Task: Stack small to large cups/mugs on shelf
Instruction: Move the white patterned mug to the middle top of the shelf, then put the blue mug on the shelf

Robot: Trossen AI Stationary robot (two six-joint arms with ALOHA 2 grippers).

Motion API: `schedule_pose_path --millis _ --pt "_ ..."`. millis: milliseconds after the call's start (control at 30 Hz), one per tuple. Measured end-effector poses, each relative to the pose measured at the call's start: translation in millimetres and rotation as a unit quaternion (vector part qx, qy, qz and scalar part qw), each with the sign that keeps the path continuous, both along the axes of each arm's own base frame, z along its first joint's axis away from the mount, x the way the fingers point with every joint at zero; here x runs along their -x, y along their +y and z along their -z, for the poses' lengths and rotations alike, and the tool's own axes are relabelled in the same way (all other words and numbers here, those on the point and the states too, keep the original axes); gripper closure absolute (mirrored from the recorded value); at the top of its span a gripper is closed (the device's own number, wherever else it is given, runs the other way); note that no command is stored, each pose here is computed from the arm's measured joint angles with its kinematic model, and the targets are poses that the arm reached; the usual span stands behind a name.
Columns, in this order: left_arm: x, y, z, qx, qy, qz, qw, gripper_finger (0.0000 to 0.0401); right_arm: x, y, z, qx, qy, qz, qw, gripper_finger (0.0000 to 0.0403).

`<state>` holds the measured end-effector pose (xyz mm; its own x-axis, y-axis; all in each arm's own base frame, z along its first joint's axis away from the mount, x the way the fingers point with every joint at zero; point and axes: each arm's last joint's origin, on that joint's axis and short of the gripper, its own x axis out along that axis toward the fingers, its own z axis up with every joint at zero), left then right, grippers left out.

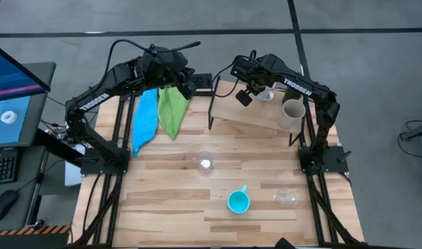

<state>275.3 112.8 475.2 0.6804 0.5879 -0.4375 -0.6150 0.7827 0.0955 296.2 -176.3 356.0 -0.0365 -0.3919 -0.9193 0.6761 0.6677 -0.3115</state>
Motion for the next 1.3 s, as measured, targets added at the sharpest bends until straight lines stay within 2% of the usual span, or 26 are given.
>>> schedule_pose_path --millis 167,300,433,533,633,800,967,1100,1300 --pt "0.0 0.0 0.1 0.0 0.0 0.0 1.0 0.0401 -3.3 3.1 -3.6 0.01 -0.022 -0.008 1.0 0.0394" --pt "0.8 -2.0 2.6 0.024 0.005 0.023 0.999 0.0401 5.2 21.8 -31.3 0.021 -0.07 -0.032 0.997 0.0394" --pt "5.0 -9.5 8.5 0.081 0.022 0.05 0.995 0.0401 28.6 49.4 -69.1 0.041 -0.119 -0.057 0.99 0.0394" --pt "5.1 -22.8 14.8 0.117 0.052 0.09 0.988 0.0401 57.8 76.5 -93.9 0.031 -0.153 -0.087 0.984 0.0394" --pt "1.4 -43.2 17.8 0.141 0.067 0.133 0.979 0.0401 85.8 103.5 -113.7 0.009 -0.218 -0.115 0.969 0.0394" --pt "-11.2 -89.5 17.1 0.148 0.054 0.192 0.969 0.0401 131.3 138.9 -138.1 -0.012 -0.312 -0.116 0.943 0.0394" --pt "-28.4 -136.0 25.4 0.153 0.04 0.185 0.97 0.0401 158.2 159.8 -148.1 -0.035 -0.36 -0.133 0.923 0.0394" --pt "-54.6 -173.0 45.9 0.163 0.039 0.178 0.97 0.0401 169.4 172.0 -151.5 -0.053 -0.375 -0.163 0.911 0.0394" --pt "-97.7 -220.8 99.5 0.183 0.085 0.179 0.963 0.04 173.3 184.0 -152.4 -0.071 -0.377 -0.208 0.9 0.0379"
